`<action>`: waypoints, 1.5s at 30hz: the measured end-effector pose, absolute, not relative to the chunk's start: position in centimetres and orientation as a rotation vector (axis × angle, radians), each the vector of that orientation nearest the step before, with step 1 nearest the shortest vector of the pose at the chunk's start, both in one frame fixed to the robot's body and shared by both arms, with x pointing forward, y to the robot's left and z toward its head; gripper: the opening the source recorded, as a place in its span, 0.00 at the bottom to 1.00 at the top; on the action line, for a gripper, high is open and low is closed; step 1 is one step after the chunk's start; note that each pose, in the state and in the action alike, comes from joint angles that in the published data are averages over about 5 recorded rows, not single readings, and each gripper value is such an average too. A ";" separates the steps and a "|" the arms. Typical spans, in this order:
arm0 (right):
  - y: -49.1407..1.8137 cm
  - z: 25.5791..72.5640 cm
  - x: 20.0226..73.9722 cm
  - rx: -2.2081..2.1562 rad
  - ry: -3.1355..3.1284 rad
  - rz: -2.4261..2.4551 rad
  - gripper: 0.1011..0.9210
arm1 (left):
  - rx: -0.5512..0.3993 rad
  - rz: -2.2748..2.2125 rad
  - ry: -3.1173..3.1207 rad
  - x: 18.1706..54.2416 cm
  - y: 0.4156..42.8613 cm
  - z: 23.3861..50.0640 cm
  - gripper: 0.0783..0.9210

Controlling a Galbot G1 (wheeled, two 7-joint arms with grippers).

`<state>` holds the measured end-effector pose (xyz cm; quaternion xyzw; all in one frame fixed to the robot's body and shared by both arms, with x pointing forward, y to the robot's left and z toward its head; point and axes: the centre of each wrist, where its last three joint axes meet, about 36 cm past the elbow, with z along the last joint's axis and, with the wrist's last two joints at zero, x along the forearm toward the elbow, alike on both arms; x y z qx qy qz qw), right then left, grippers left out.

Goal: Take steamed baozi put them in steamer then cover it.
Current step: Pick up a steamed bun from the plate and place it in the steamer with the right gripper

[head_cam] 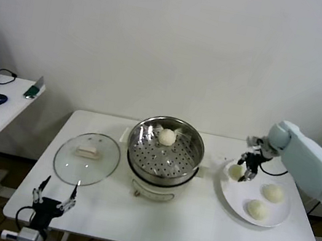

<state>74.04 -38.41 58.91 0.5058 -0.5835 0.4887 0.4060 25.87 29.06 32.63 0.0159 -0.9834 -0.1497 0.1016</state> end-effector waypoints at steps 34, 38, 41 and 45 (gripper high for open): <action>-6.0 67.1 73.1 1.528 -1.385 1.367 0.70 | -0.041 -0.435 -2.952 25.6 26.6 33.9 0.88; -5.0 64.9 72.6 1.526 -1.343 1.372 0.70 | -0.038 -0.437 -2.955 25.6 26.7 34.0 0.88; -4.4 63.5 72.4 1.526 -1.316 1.376 0.71 | -0.031 -0.434 -2.960 25.8 26.7 34.1 0.88; -3.8 61.9 72.1 1.524 -1.288 1.381 0.71 | -0.025 -0.428 -2.962 25.9 26.7 34.1 0.88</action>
